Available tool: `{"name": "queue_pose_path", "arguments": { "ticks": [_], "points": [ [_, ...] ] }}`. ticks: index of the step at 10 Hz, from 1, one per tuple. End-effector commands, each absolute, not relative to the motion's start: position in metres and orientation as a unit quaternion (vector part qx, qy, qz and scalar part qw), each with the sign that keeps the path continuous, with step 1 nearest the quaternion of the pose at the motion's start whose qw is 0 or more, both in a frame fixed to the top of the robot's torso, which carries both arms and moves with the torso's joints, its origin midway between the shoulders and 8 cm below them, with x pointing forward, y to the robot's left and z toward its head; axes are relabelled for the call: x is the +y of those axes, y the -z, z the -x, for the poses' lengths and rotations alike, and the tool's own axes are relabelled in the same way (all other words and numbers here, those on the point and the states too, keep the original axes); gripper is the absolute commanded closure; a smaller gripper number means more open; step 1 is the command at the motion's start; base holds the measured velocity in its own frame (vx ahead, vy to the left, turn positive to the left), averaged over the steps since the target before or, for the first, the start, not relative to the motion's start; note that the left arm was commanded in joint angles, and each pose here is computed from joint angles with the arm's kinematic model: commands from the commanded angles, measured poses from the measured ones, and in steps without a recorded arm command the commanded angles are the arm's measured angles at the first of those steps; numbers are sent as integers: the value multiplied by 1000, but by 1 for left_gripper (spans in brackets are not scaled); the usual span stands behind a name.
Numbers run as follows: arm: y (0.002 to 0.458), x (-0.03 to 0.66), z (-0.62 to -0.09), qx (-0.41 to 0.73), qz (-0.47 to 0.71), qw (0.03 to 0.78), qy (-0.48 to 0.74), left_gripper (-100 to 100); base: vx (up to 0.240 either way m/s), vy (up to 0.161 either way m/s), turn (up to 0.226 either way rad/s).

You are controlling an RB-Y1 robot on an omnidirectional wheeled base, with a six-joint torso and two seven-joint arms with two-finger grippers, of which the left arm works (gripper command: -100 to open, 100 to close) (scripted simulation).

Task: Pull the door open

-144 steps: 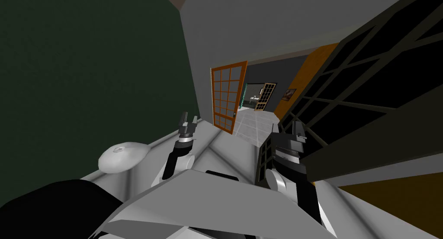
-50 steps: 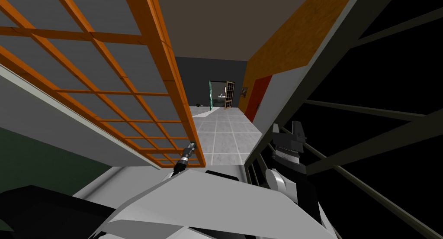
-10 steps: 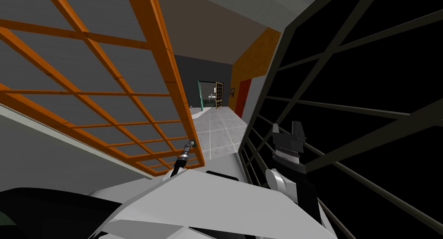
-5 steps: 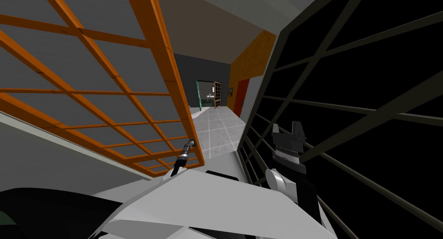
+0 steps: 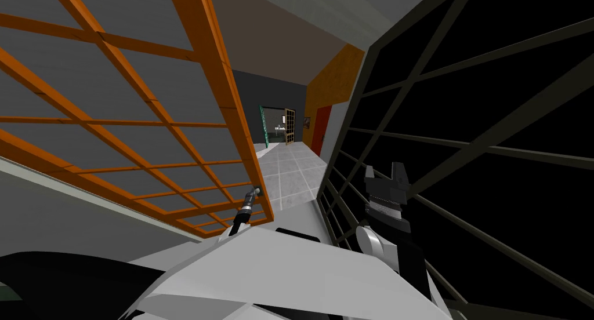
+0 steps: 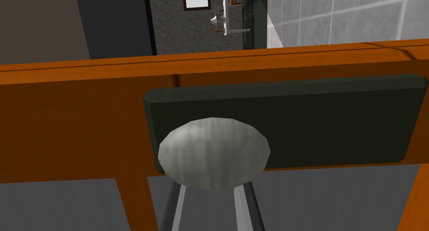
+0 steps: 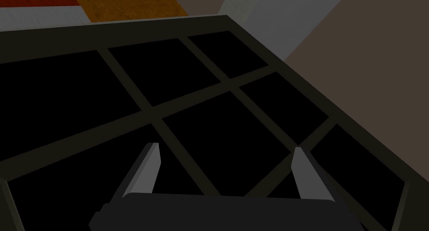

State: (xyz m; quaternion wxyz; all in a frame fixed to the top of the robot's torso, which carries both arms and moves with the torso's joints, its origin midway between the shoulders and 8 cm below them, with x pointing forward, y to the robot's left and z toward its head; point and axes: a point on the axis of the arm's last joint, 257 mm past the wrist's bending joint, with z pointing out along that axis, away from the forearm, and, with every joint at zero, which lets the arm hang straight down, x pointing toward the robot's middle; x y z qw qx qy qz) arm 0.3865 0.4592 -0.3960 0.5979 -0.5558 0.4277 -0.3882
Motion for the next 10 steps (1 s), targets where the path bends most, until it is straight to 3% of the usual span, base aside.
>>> {"name": "queue_pose_path", "arguments": {
  "ticks": [1,5,6,10],
  "points": [
    [397,454,-390,411,567,586,408,100,-43,8,-74],
    [397,458,-391,377,590,567,433,100,-51,14,-69],
    [397,464,-388,363,600,564,436,-100,-59,13,-27],
    [396,460,-393,310,626,536,474,-100,-62,-2,-38]
  ]
}}
